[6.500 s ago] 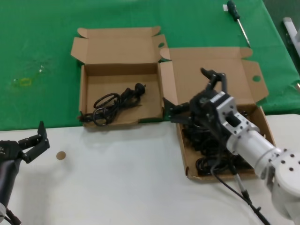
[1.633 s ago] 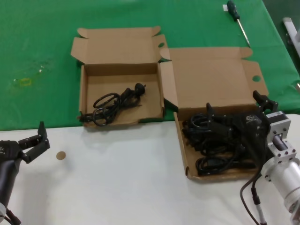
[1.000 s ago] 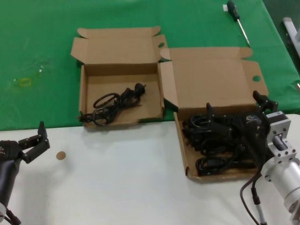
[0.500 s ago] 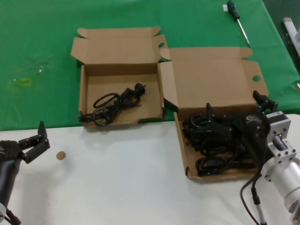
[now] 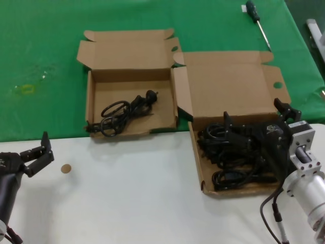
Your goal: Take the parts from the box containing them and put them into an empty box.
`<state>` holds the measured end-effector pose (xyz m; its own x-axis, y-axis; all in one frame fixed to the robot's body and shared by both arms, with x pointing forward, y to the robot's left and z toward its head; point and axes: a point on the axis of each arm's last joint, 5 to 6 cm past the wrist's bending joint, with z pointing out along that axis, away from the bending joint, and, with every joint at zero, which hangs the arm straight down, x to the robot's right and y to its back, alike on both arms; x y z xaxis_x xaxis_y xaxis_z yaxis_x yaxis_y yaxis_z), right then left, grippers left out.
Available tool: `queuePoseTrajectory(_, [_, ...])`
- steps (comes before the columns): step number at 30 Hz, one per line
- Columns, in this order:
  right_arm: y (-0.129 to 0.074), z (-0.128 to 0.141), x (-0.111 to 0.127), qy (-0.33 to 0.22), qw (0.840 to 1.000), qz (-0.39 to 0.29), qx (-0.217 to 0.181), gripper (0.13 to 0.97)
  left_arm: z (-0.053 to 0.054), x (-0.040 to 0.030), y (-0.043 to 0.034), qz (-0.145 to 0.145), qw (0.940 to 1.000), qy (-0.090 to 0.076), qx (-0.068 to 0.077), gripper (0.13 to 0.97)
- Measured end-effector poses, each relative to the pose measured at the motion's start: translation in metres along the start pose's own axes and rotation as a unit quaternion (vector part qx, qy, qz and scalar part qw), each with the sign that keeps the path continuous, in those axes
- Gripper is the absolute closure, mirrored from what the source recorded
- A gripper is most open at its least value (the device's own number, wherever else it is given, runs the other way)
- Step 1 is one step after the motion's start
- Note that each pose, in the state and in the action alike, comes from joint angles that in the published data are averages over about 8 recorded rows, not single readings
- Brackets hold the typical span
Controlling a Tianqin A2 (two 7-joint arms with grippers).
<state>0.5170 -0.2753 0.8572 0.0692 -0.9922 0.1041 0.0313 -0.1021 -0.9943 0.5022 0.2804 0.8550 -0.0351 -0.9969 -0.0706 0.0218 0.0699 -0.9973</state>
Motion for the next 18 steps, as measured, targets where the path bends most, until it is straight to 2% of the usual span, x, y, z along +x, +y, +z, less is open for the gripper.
queuePoseTrajectory(18, [0.0,0.0,0.0,0.0,1.0,0.0,0.0,0.13,0.0,0.0,0.0,0.0,1.0,0.0,0.0,0.132])
